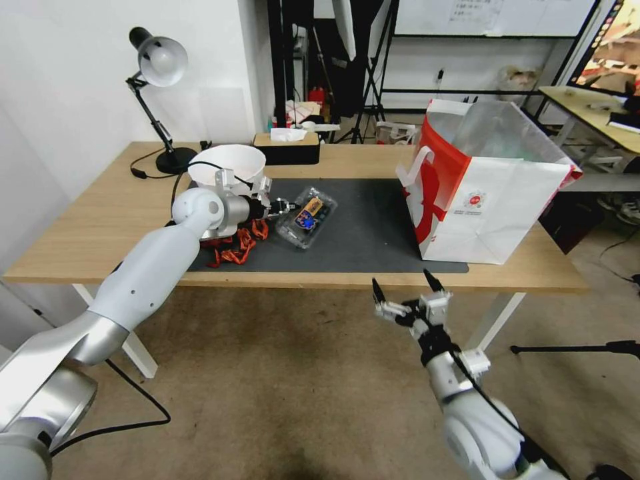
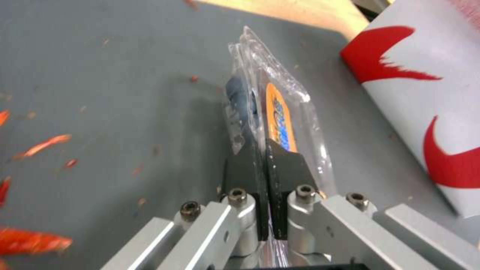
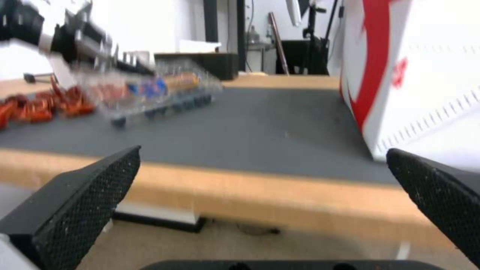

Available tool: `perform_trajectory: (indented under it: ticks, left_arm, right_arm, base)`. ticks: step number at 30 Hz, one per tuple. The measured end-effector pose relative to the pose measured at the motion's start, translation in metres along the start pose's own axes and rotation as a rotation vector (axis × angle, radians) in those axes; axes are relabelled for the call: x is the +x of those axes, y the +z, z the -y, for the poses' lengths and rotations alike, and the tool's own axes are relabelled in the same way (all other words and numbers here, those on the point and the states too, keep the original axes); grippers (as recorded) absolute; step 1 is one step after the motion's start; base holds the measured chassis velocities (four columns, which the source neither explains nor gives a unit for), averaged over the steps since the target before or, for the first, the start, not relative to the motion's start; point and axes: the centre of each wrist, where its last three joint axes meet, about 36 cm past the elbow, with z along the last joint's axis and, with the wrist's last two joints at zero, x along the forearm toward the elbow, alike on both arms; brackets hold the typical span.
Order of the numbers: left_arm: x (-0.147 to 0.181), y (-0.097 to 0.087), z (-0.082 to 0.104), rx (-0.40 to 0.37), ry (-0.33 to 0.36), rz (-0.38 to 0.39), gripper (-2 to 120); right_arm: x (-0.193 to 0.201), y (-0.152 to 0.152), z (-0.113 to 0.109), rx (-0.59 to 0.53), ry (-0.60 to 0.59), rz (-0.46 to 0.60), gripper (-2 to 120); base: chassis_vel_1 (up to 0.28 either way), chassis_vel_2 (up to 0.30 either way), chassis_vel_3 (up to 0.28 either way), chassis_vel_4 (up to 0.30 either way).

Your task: Close the takeout container lid, then place the container into the takeout bag.

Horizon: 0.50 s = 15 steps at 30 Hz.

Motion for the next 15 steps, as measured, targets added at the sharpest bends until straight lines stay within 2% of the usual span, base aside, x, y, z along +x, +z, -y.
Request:
perform_trajectory:
  ticks: [5, 7, 8, 11, 13, 15]
  left_arm:
    - [0.002, -0.012, 0.008, -0.007, 0.015, 0.023, 0]
    - [0.010, -0.029, 0.019, -0.022, 0.034, 0.054, 0]
    - [0.010, -0.029, 0.019, -0.022, 0.034, 0.054, 0]
    - [0.023, -0.050, 0.034, -0.047, 0.062, 0.092, 0]
    - [0.026, -0.054, 0.038, -0.053, 0.068, 0.100, 0]
    - [0.035, -0.071, 0.054, -0.078, 0.094, 0.129, 0]
  right_arm:
    - [0.013, 0.009, -0.004, -0.004, 0.007, -0.015, 114]
    - [0.017, 0.012, -0.008, -0.007, 0.010, -0.020, 111]
    - [0.017, 0.012, -0.008, -0.007, 0.010, -0.020, 111]
    - [0.016, 0.012, -0.009, -0.009, 0.012, -0.017, 104]
    - [0.016, 0.012, -0.010, -0.010, 0.013, -0.017, 103]
    - [0.016, 0.012, -0.012, -0.014, 0.013, -0.019, 100]
  base:
    - [0.000, 0.000, 0.000, 0.000]
    - [0.000, 0.000, 0.000, 0.000]
    - [0.000, 0.000, 0.000, 0.000]
    - [0.000, 0.000, 0.000, 0.000]
    - [0.000, 0.000, 0.000, 0.000]
    - [0.000, 0.000, 0.000, 0.000]
